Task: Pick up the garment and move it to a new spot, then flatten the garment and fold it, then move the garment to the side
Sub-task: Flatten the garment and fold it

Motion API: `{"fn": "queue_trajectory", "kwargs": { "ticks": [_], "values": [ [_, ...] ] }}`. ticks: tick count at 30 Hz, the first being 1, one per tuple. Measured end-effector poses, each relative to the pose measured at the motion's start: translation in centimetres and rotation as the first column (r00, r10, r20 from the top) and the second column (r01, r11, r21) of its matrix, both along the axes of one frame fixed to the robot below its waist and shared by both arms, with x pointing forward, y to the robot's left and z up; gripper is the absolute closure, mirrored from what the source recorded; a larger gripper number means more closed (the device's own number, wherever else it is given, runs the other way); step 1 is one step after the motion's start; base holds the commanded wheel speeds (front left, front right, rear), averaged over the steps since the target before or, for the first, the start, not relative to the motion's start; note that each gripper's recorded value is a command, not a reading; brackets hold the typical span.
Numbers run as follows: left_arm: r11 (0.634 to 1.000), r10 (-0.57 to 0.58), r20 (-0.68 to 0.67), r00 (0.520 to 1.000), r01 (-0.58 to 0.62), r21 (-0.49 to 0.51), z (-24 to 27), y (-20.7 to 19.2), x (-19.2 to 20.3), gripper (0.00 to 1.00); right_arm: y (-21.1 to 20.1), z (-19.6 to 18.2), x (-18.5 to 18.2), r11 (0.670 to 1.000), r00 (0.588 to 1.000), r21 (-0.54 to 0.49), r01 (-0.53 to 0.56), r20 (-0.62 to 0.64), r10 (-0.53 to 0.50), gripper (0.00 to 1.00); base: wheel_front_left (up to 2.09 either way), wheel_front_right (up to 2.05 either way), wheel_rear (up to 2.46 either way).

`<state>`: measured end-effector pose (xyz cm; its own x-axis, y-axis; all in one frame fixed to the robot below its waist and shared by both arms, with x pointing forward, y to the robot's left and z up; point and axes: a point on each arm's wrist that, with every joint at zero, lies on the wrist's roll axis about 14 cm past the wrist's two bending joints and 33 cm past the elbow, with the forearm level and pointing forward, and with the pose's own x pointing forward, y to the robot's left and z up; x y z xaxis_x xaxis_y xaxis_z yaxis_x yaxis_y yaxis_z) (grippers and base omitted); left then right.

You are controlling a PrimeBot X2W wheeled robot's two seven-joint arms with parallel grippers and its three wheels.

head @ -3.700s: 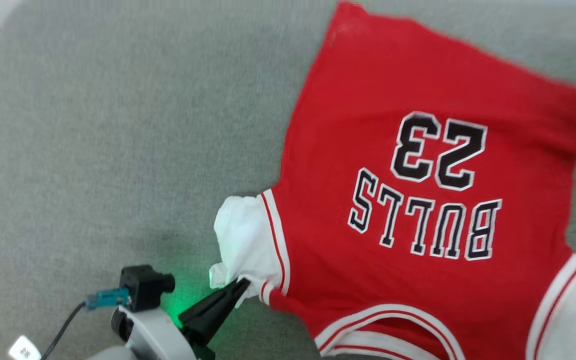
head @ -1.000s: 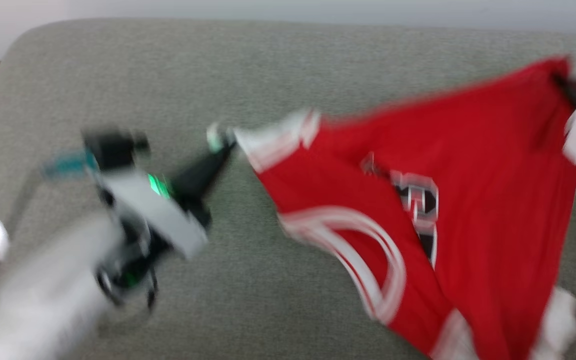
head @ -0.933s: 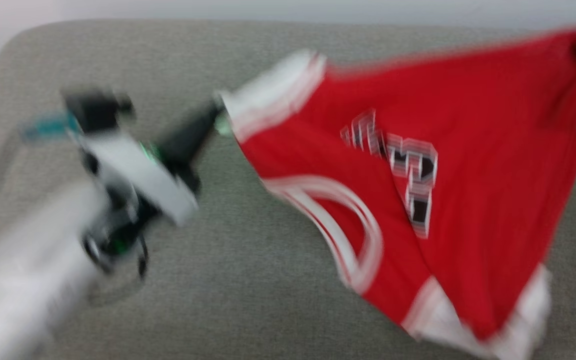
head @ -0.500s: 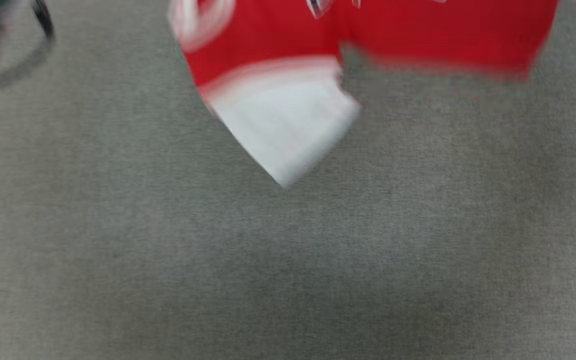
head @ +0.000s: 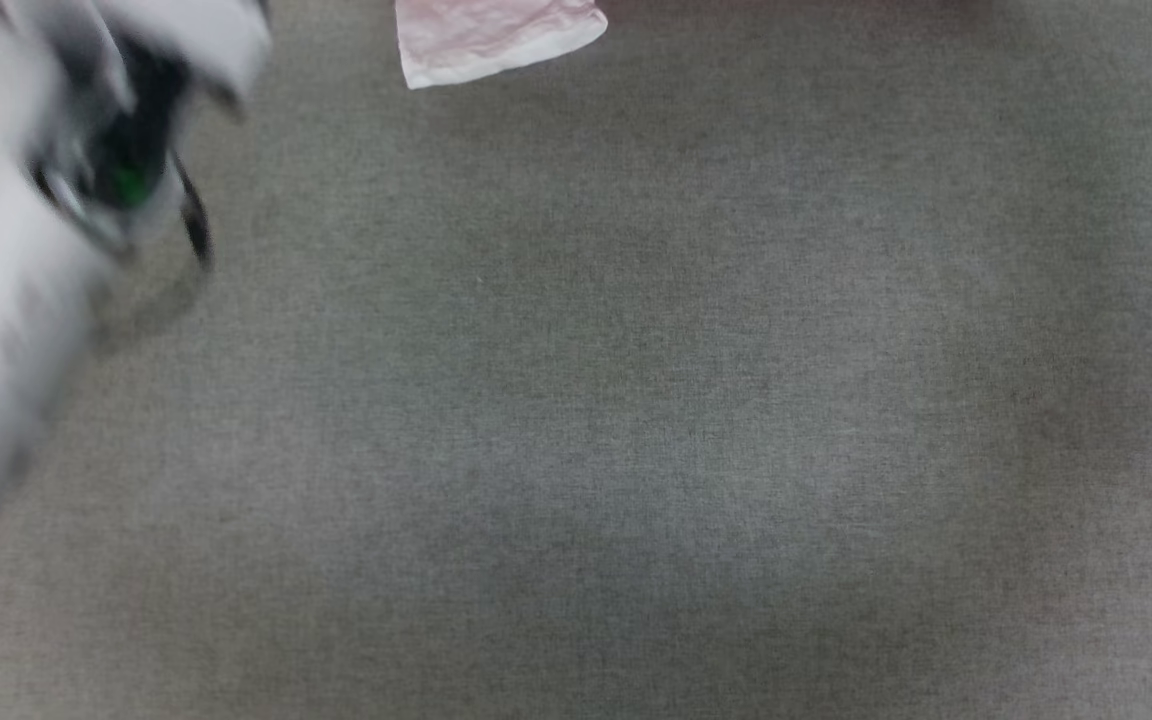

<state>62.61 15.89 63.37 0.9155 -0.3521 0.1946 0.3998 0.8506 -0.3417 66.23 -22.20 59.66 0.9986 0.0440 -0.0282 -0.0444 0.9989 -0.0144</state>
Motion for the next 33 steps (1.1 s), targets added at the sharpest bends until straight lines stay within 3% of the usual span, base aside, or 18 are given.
{"fn": "queue_trajectory", "kwargs": {
  "ticks": [6, 12, 16, 22, 33],
  "values": [
    [0.997, -0.039, -0.168, 0.985, 0.028, -0.067, -8.1, -0.2, -5.5, 1.00, 1.4, -8.8, -4.7, 0.997, 0.981, 0.029, -0.068, -0.181, 0.072, 1.00, 0.00, 0.00, 0.00],
    [0.990, -0.120, -0.284, 0.951, 0.094, -0.103, -13.6, -2.3, -12.8, 1.00, 1.4, -14.5, -11.7, 0.987, 0.918, 0.061, -0.147, -0.363, 0.159, 1.00, 0.00, 0.00, 0.00],
    [0.987, -0.153, -0.334, 0.930, 0.126, -0.098, -15.4, -2.6, -17.2, 1.00, 0.9, -15.4, -16.0, 0.980, 0.881, 0.112, -0.167, -0.429, 0.199, 1.00, 0.00, 0.00, 0.00],
    [0.981, -0.192, -0.378, 0.905, 0.169, -0.093, -16.4, -2.6, -22.5, 1.00, 0.9, -16.5, -22.7, 0.967, 0.795, 0.171, -0.190, -0.551, 0.254, 1.00, 0.00, 0.00, 0.00],
    [0.969, -0.243, -0.415, 0.877, 0.202, -0.140, -15.7, -2.2, -27.6, 1.00, 0.6, -15.8, -30.7, 0.970, 0.725, 0.190, -0.155, -0.645, 0.242, 1.00, 0.00, 0.00, 0.00]
  ]
}}
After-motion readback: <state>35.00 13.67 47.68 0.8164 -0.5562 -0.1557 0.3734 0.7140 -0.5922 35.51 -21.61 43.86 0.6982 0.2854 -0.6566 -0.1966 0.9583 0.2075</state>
